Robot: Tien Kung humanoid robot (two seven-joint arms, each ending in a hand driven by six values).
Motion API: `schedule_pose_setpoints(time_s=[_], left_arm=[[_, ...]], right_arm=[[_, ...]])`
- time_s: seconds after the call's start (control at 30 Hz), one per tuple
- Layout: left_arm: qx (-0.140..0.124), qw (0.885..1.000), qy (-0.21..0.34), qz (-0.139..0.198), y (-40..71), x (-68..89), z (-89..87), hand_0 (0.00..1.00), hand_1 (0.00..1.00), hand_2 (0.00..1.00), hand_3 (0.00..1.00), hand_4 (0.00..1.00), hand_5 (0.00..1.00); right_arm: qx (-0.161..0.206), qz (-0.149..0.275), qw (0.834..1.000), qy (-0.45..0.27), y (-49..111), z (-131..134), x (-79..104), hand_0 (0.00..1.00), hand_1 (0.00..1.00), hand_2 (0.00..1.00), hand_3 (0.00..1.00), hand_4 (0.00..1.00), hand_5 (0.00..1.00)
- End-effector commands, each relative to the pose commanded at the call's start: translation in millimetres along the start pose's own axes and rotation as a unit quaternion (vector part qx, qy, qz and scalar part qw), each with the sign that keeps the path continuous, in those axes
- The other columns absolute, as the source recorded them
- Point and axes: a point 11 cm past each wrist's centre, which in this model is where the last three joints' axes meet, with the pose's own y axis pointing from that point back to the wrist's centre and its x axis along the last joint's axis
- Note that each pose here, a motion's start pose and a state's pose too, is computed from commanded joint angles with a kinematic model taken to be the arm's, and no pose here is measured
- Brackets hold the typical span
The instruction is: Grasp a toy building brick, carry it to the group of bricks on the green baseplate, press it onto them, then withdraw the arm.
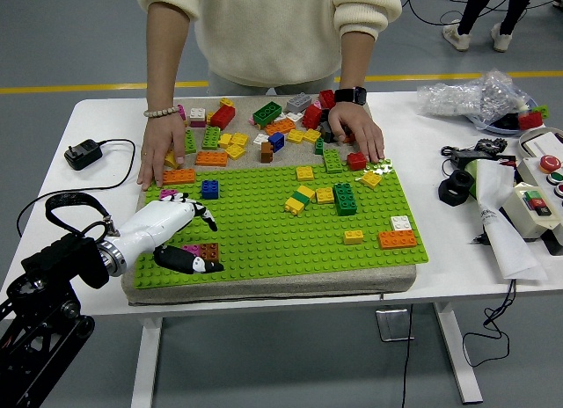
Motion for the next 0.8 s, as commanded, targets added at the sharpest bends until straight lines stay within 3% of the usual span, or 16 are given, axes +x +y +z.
schedule_pose_setpoints(time_s=[0.1,0.8], left_arm=[[0.005,1.0,0.002,-0.009,-0.6,-6.5,-3.5,0.998,0.998,0.951,0.691,0.998,0.721],[0.014,1.0,0.007,-0.021,5.3,-17.5,-10.0,0.998,0.998,0.948,0.669,0.998,0.744]], right_arm=[[0.0,0.0,1.0,0.0,0.0,-0.7,0.2,0.761,0.676,0.718,0.737,0.998,0.683],[0.0,0.001,1.0,-0.003,0.0,-0.5,0.6,0.761,0.676,0.718,0.737,0.998,0.683]])
